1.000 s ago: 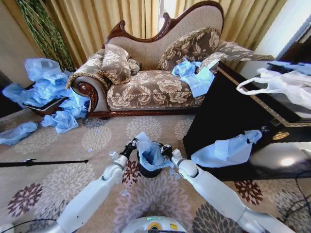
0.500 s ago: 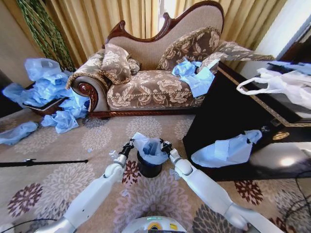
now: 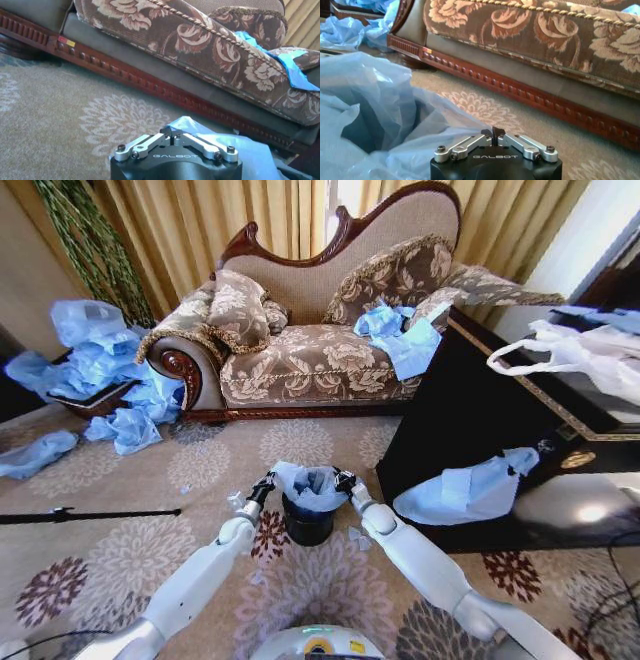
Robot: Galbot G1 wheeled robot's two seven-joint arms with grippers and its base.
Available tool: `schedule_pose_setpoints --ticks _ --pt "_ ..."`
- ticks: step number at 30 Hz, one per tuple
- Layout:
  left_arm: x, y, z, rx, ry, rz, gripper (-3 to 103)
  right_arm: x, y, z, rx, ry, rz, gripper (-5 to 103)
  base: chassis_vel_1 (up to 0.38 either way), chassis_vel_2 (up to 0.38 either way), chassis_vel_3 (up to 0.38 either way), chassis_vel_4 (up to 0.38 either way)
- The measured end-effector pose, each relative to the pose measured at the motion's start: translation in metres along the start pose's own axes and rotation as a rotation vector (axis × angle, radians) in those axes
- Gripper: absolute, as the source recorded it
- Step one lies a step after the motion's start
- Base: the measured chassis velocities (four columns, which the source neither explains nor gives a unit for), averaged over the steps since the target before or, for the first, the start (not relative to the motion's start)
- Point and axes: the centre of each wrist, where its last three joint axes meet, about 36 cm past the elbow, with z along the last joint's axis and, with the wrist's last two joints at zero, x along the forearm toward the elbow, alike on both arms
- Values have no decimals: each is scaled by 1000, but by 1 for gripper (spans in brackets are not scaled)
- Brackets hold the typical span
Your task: Place a garbage bag over the trash bin.
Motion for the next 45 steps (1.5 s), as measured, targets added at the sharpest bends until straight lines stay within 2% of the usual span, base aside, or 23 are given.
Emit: schedule_pose_setpoints --ticks 7,17,23,30,45 --pt "-5 -2 4 -20 18 5 0 -3 -13 15 1 46 -10 0 0 0 0 0" --pt "-2 15 7 -65 44 -20 0 14 -20 26 -22 81 -54 0 0 0 0 0" --pt "9 19 8 -74 51 -16 0 30 -9 29 -36 78 -82 0 0 0 0 0" --pt "29 18 13 -122 59 32 0 60 9 42 -61 97 -115 0 0 0 0 0" --pt "47 25 27 -132 97 36 0 97 39 68 -113 147 -149 0 0 0 0 0"
